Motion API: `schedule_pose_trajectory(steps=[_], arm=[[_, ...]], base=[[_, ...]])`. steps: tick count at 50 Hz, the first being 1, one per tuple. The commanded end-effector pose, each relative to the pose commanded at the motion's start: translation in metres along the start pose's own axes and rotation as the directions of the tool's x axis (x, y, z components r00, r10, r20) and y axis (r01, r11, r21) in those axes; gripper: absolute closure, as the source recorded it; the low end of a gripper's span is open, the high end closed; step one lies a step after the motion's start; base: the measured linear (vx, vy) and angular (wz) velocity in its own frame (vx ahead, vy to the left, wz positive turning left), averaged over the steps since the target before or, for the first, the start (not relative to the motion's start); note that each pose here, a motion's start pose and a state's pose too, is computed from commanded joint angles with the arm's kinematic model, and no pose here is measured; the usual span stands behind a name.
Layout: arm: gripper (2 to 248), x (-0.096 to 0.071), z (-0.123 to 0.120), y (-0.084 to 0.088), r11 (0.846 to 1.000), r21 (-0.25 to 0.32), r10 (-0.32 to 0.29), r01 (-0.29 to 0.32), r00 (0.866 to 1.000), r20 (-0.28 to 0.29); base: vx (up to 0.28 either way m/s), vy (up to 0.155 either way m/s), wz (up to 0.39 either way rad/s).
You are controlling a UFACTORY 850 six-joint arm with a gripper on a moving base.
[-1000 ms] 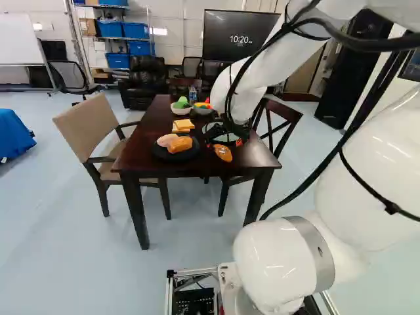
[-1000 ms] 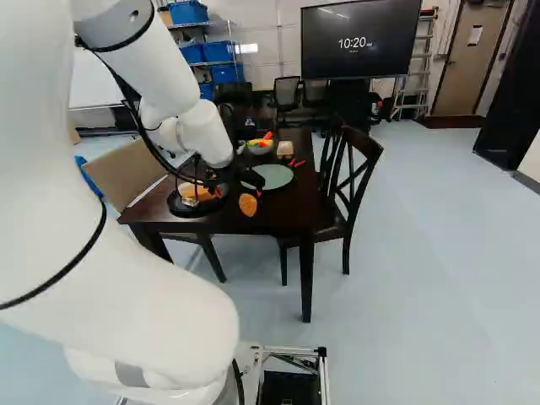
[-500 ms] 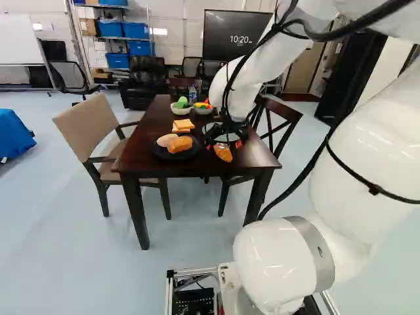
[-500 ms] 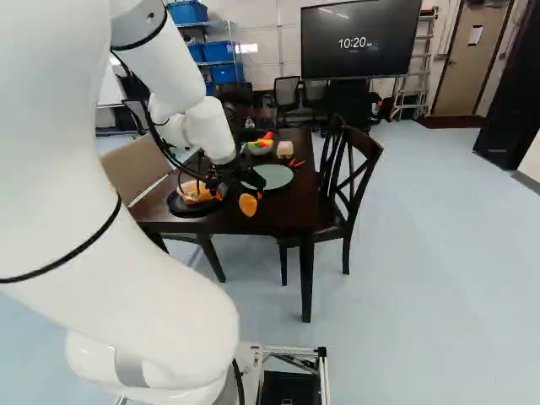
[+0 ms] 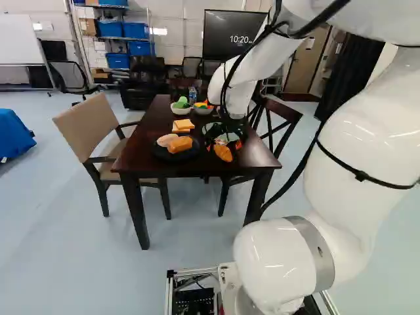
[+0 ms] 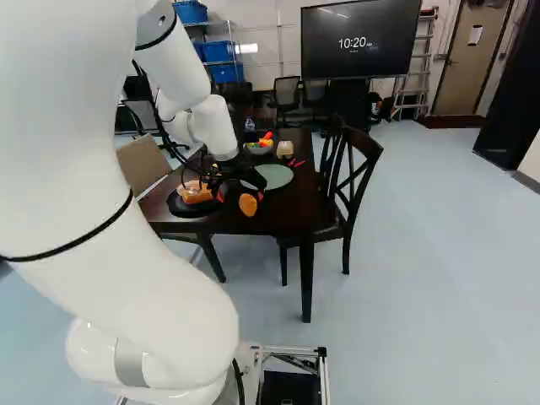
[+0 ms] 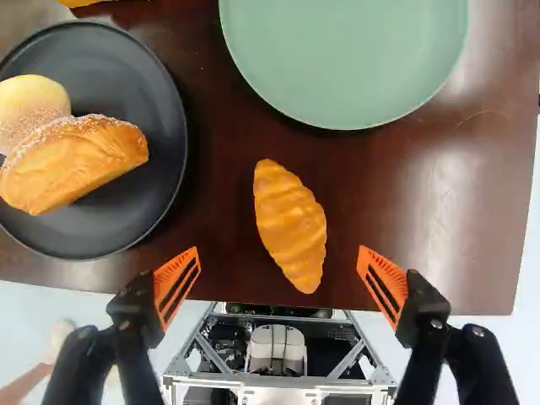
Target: Move the croissant to the empty plate
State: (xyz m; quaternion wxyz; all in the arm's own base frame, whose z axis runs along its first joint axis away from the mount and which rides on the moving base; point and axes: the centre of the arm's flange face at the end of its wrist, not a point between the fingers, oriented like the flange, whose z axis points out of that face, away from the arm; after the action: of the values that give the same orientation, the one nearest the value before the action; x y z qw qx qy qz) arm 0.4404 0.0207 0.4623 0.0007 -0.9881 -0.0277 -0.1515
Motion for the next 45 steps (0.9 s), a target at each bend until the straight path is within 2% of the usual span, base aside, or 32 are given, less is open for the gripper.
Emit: schedule_pose_trajectory(steps=[17, 45], arm=[[3, 0.01, 0.004, 0.002, 1.0, -0.009, -0.016, 0.016, 0.999, 0.047], [3, 0.034, 0.011, -0.005, 1.0, -0.005, -0.029, 0.029, 0.998, 0.058]], base=[[0.0, 0.0, 0.0], [0.0, 0.0, 0.0]])
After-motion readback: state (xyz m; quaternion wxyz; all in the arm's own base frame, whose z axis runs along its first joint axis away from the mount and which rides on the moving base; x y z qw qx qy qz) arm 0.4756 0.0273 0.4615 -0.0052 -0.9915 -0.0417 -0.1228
